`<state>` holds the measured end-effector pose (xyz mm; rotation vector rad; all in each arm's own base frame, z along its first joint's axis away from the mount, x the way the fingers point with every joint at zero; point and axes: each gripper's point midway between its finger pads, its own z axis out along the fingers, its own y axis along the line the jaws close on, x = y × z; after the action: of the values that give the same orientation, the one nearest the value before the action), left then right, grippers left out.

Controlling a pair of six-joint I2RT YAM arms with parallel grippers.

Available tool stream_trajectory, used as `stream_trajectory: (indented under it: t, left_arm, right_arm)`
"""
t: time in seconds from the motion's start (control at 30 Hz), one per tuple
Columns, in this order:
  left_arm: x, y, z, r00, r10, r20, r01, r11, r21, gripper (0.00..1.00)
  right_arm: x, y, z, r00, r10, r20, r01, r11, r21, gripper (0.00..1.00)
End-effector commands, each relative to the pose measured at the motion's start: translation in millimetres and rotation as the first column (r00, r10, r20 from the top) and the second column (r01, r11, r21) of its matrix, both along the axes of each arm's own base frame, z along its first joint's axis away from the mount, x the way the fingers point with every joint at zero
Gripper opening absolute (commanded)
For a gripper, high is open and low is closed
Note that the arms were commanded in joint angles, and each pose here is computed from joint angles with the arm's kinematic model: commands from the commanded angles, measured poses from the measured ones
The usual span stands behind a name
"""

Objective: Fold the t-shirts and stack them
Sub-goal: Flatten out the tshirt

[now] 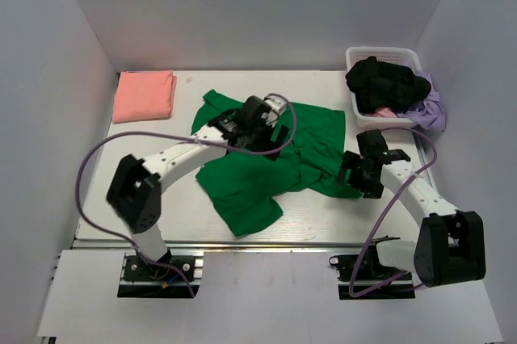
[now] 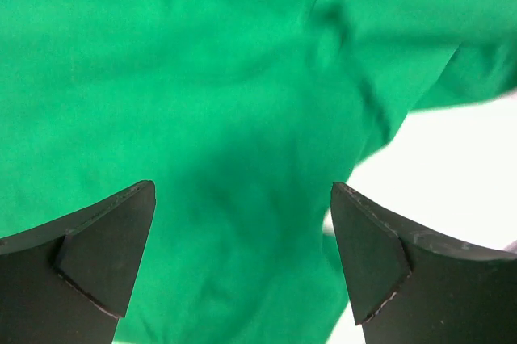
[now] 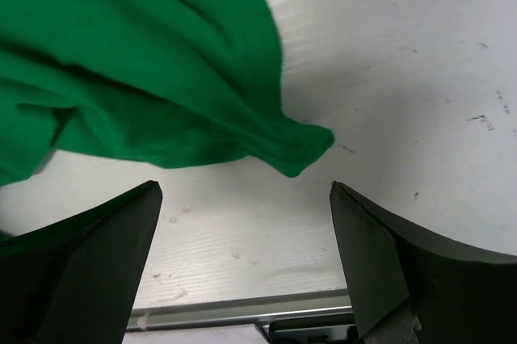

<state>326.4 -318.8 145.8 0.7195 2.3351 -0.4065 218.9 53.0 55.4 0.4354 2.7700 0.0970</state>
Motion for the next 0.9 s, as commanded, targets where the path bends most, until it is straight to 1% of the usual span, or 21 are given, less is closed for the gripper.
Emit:
stream_trajectory:
  t: [0.0, 0.03, 0.07, 0.1, 0.13, 0.17, 0.27, 0.37, 0.43, 0.47, 0.5, 0.53, 0.57, 0.6, 0.63, 0.67, 0.7, 0.73, 0.77, 0.8, 0.87]
  left_arm:
    - [-48.3, 39.8, -16.9, 0.987, 0.111, -0.117, -0.106, 0.993, 0.048, 0.99]
    - [-63.2, 45.1, -22.7, 0.977, 0.127, -0.17, -0.123, 0.992, 0.037, 0.99]
    - [-87.1, 60.1, -45.7, 0.961, 0.131, -0.242, -0.116, 0.99, 0.075, 0.99]
    - [-102.3, 61.9, -42.6, 0.955, 0.109, -0.277, -0.103, 0.994, 0.037, 0.99]
    - [-119.8, 65.7, -49.4, 0.938, 0.113, -0.327, -0.106, 0.994, 0.038, 0.99]
    - [-143.5, 79.2, -66.2, 0.907, 0.122, -0.402, -0.103, 0.992, 0.07, 0.99]
    - [-186.6, 85.4, -74.0, 0.845, 0.101, -0.525, -0.091, 0.995, 0.045, 0.99]
    - [-217.0, 83.2, -79.0, 0.799, 0.065, -0.597, -0.076, 0.997, 0.007, 0.99]
    - [-222.1, 82.5, -83.9, 0.796, 0.067, -0.602, -0.082, 0.997, 0.001, 0.99]
    - [-218.5, 84.8, -85.7, 0.806, 0.083, -0.586, -0.092, 0.996, 0.016, 0.99]
    - [-213.0, 87.6, -85.9, 0.823, 0.103, -0.559, -0.106, 0.994, 0.028, 0.99]
    - [-185.6, 87.2, -73.3, 0.867, 0.151, -0.475, -0.155, 0.987, 0.032, 0.99]
    - [-172.4, 88.0, -65.8, 0.887, 0.183, -0.424, -0.182, 0.982, 0.043, 0.99]
    - [-140.2, 86.4, -41.3, 0.929, 0.232, -0.287, -0.234, 0.972, 0.028, 0.99]
    - [-124.6, 86.6, -28.3, 0.938, 0.267, -0.221, -0.269, 0.963, 0.02, 0.99]
    - [-108.7, 91.9, -20.7, 0.933, 0.317, -0.17, -0.316, 0.948, 0.033, 0.99]
    - [-89.4, 88.7, 0.3, 0.934, 0.345, -0.095, -0.346, 0.938, 0.009, 0.99]
    - [-66.4, 102.0, 3.7, 0.904, 0.428, -0.004, -0.427, 0.903, 0.047, 0.99]
    - [-51.2, 110.9, 9.7, 0.882, 0.469, 0.041, -0.471, 0.88, 0.055, 0.99]
    - [-29.1, 112.6, 27.5, 0.858, 0.5, 0.113, -0.506, 0.862, 0.022, 0.99]
    - [2.6, 129.7, 27.8, 0.817, 0.553, 0.164, -0.566, 0.823, 0.043, 0.99]
  right_arm:
    - [6.0, -12.7, -3.1, 0.998, -0.054, 0.032, 0.055, 0.998, -0.04, 0.9]
    - [1.8, -16.6, -4.7, 0.997, -0.067, 0.028, 0.069, 0.996, -0.053, 0.9]
    - [-1.3, -21.5, -6.3, 0.996, -0.086, 0.026, 0.088, 0.994, -0.06, 0.9]
    - [-0.2, -24.8, -4.2, 0.994, -0.097, 0.04, 0.1, 0.993, -0.069, 0.9]
    - [-1.9, -27.7, -5.7, 0.994, -0.103, 0.044, 0.106, 0.991, -0.078, 0.9]
    - [-1.1, -32.0, -4.7, 0.992, -0.118, 0.053, 0.122, 0.989, -0.079, 0.9]
    - [2.8, -27.9, -2.3, 0.992, -0.105, 0.07, 0.108, 0.993, -0.042, 0.9]
    - [1.0, -26.7, -5.4, 0.991, -0.113, 0.066, 0.115, 0.993, -0.022, 0.89]
    - [6.3, -24.8, -3.8, 0.99, -0.111, 0.084, 0.111, 0.994, 0.0, 0.87]
    - [9.9, -18.6, -0.9, 0.992, -0.073, 0.101, 0.071, 0.997, 0.026, 0.87]
    - [22.7, -15.2, 4.6, 0.986, -0.055, 0.159, 0.049, 0.998, 0.046, 0.87]
    - [26.1, -5.7, 7.7, 0.984, -0.029, 0.173, 0.014, 0.996, 0.089, 0.87]
    - [38.1, 3.5, 21.1, 0.975, 0.005, 0.22, -0.033, 0.991, 0.127, 0.87]
    - [49.1, 17.1, 30.3, 0.962, 0.04, 0.268, -0.091, 0.979, 0.18, 0.87]
    - [59.0, 22.3, 41.5, 0.947, 0.066, 0.315, -0.131, 0.973, 0.189, 0.89]
    - [72.5, 28.4, 54.4, 0.921, 0.085, 0.38, -0.169, 0.966, 0.194, 0.9]
    - [86.4, 32.5, 64.7, 0.894, 0.098, 0.437, -0.201, 0.96, 0.195, 0.9]
    - [93.2, 36.4, 71.1, 0.879, 0.108, 0.464, -0.223, 0.954, 0.201, 0.9]
    - [103.1, 38.8, 78.9, 0.857, 0.113, 0.502, -0.238, 0.952, 0.191, 0.9]
    - [117.5, 42.8, 94.6, 0.831, 0.114, 0.545, -0.253, 0.949, 0.186, 0.9]
    - [134.6, 46.8, 92.9, 0.82, 0.137, 0.556, -0.268, 0.95, 0.161, 0.9]
